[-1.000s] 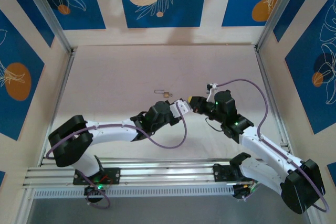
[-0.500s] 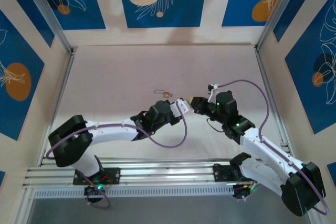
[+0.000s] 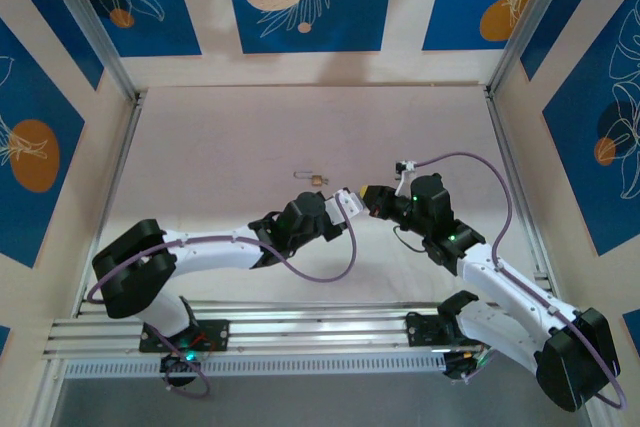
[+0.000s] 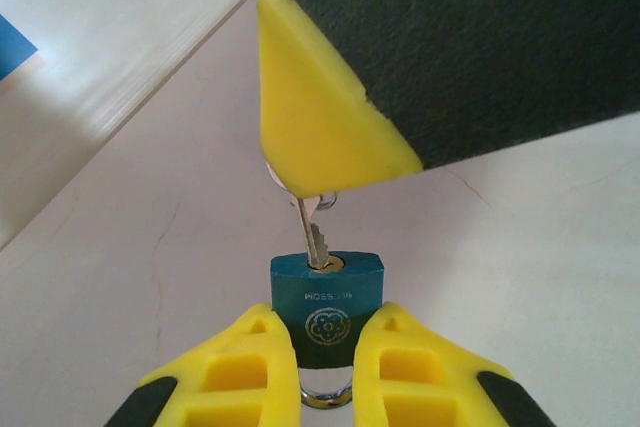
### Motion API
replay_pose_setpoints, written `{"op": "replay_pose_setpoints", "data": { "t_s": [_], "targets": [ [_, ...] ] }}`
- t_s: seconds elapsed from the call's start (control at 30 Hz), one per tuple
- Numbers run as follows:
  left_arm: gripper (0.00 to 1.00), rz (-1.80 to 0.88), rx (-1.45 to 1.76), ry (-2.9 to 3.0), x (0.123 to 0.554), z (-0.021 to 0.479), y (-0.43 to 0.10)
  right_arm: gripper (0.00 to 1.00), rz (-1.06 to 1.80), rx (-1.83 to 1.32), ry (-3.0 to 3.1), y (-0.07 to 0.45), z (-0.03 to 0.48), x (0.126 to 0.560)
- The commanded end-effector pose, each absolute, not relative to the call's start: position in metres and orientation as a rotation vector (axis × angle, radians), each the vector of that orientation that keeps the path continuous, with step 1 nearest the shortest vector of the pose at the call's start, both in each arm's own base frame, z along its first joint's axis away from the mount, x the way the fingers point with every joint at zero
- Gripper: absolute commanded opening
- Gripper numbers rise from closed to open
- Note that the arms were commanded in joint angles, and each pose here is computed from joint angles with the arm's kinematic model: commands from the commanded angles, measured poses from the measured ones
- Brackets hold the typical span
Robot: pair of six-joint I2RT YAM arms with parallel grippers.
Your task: Unlock with the key
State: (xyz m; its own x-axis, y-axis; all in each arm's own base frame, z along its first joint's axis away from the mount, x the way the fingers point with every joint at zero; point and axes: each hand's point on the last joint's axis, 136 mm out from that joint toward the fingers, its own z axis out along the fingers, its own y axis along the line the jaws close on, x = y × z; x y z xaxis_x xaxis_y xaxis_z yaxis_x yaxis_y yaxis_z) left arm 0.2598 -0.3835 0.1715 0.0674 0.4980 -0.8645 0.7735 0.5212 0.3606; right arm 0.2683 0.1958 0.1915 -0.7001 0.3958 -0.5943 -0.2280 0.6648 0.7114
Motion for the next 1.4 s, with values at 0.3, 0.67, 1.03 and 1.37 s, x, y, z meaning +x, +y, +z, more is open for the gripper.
{"op": "replay_pose_setpoints", "data": {
  "t_s": [0.3, 0.67, 1.03, 1.37],
  "targets": [
    [0.01, -0.41, 1.019, 1.529, 0.258, 0.222, -0.387, 0.0, 1.021, 0.013, 2.162, 0.203, 0.167, 0.253],
    [0.01, -0.473, 0.996, 1.528, 0.254, 0.235, -0.39, 0.0, 1.033, -0.014, 2.13, 0.209, 0.171, 0.252],
    [0.0, -0.579, 0.909, 1.532, 0.256, 0.25, -0.398, 0.0, 1.01, -0.026, 2.143, 0.214, 0.162, 0.245],
    [0.0, -0.588, 0.93, 1.484, 0.251, 0.264, -0.398, 0.0, 1.017, -0.038, 2.219, 0.217, 0.139, 0.24]
  ]
}}
